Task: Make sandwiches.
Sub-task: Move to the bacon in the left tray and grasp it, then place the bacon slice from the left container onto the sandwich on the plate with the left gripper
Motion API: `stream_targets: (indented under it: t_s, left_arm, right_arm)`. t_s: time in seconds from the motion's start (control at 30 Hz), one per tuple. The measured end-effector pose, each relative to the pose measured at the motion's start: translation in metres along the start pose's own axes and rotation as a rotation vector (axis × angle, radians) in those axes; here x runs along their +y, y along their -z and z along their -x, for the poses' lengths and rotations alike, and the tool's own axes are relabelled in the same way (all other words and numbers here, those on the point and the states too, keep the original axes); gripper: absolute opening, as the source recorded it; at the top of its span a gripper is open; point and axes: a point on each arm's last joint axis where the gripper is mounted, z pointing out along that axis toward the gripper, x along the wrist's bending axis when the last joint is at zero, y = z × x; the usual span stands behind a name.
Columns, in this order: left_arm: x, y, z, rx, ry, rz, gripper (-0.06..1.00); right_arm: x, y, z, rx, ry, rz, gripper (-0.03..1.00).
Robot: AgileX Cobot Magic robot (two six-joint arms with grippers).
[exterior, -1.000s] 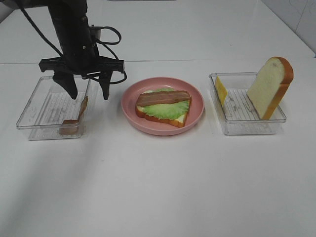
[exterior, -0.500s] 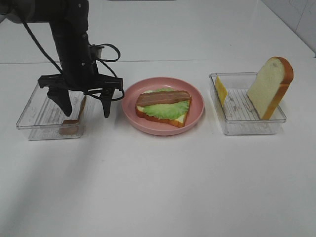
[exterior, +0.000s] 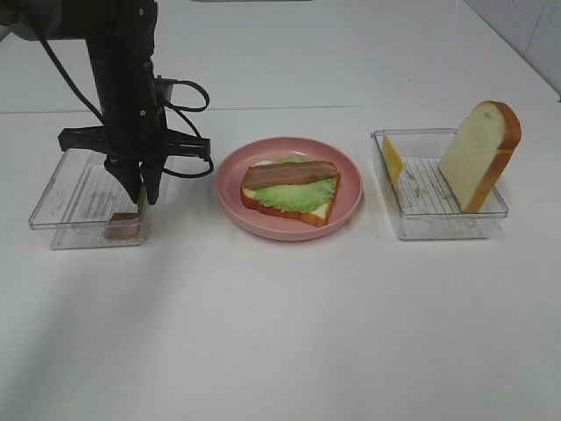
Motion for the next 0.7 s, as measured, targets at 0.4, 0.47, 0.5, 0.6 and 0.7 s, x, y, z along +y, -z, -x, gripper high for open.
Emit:
stream_targets:
  t_s: [0.4,0.47,0.5,0.6,0.7]
  left_arm:
    - [0.002,0.004,0.0,0.005,-0.04,0.013,0.0]
    - [0.006,0.011,0.001,-0.005,-0.051,0.039,0.0]
    - [0.008,0.015,0.002,-0.012,-0.056,0.057,0.0]
    - [0.013,0.026,0.004,-0.026,-0.061,0.094,0.0]
    - [0.021,0.052,0.007,-0.061,-0.063,0.178,0.0]
  right_arm:
    - [0.0,0.0,0.0,0.0,0.0,0.0,0.8]
    - [0.0,0.0,0.0,0.0,0.0,0.0,0.8]
    - [0.0,0.0,0.0,0.0,0.0,0.0,0.8]
    - [0.0,0.0,0.0,0.0,0.0,0.0,0.8]
    - [0.0,0.0,0.0,0.0,0.0,0.0,0.8]
